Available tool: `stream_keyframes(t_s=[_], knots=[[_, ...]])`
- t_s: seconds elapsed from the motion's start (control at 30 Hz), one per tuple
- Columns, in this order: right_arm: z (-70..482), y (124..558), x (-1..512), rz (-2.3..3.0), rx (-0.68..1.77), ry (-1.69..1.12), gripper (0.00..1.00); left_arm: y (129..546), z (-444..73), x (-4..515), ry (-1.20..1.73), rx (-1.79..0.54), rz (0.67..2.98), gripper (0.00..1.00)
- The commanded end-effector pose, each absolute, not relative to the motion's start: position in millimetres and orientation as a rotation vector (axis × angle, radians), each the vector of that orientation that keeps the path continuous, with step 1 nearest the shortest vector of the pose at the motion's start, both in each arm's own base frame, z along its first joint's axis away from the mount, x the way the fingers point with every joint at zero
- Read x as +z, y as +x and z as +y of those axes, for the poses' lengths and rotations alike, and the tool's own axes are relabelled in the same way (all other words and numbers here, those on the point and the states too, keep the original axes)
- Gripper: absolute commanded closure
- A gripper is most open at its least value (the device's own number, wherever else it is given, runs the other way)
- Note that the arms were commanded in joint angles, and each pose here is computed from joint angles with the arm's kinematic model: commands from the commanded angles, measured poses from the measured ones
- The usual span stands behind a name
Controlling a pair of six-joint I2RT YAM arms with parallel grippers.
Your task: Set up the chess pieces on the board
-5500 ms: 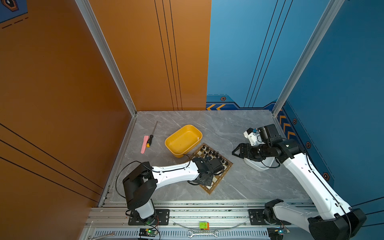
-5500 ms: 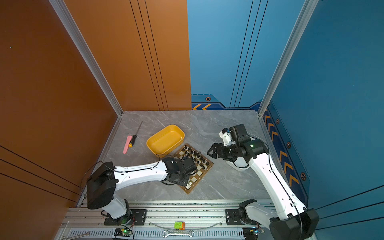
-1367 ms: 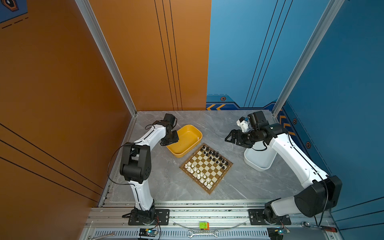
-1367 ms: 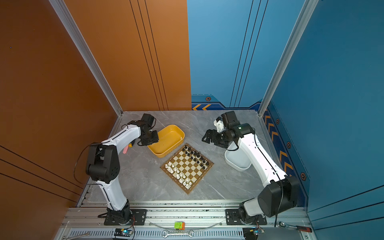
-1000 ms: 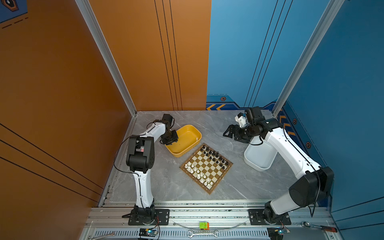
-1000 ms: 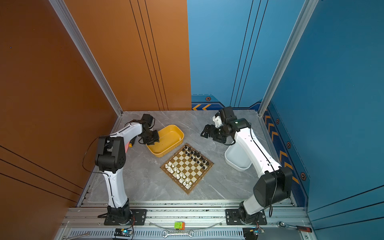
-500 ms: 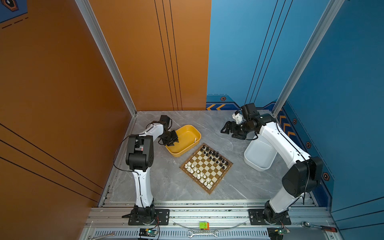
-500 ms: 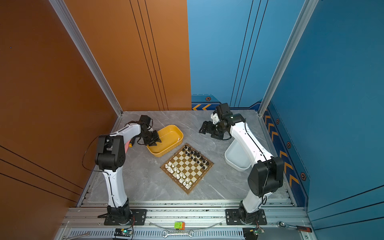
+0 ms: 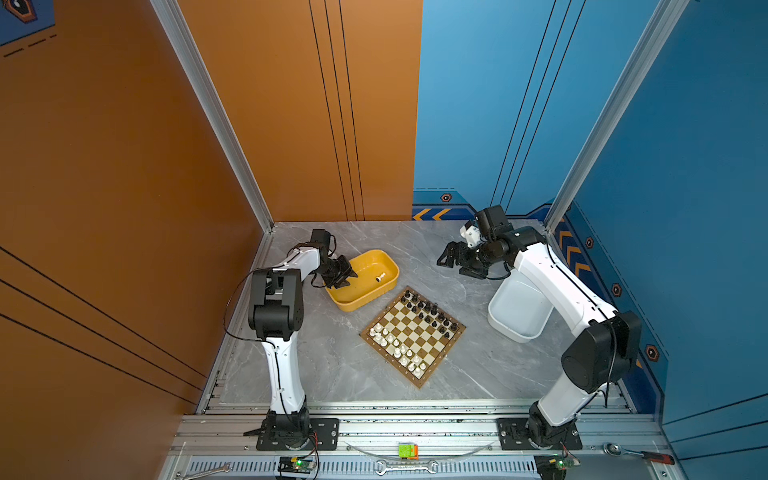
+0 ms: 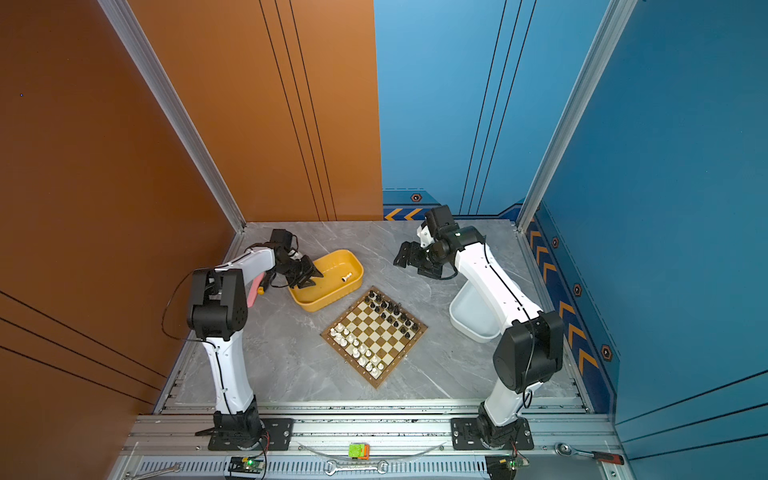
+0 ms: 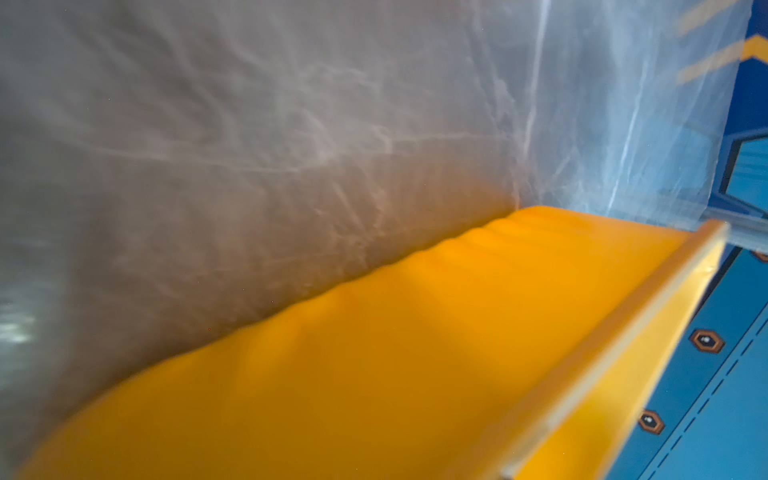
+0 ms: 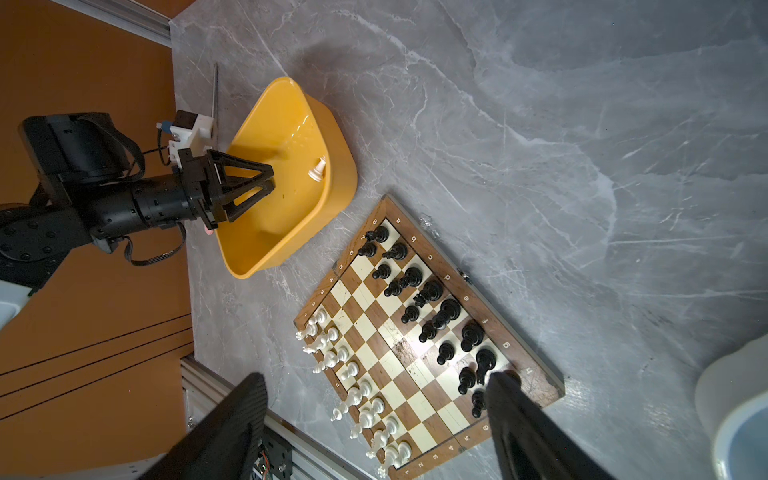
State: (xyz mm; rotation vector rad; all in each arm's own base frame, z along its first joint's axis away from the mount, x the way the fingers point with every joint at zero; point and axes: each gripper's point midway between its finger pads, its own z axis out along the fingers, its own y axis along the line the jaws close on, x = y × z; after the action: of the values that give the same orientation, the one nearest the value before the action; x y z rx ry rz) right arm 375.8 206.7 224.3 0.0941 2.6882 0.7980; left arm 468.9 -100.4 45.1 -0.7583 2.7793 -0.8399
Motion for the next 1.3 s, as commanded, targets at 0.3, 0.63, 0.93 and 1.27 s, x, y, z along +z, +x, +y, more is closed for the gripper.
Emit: stream_keyframes(t_s=[0.3,0.63,0.93,1.27], knots=[[204,365,240,2.645,0.735,0.105,0.15,474,-120,59,-0.564,-0.837,2.790,0.55],[196,346,245,2.625,0.699,0.108,0.15,501,-156,69,-0.153,-0.433,2.735,0.53],[181,322,249,2.584,0.674,0.156,0.15,524,-164,54,0.183,-0.084,2.683,0.51],[158,296,256,2.546,0.644,0.217,0.15,534,-165,41,0.310,0.008,2.668,0.53]])
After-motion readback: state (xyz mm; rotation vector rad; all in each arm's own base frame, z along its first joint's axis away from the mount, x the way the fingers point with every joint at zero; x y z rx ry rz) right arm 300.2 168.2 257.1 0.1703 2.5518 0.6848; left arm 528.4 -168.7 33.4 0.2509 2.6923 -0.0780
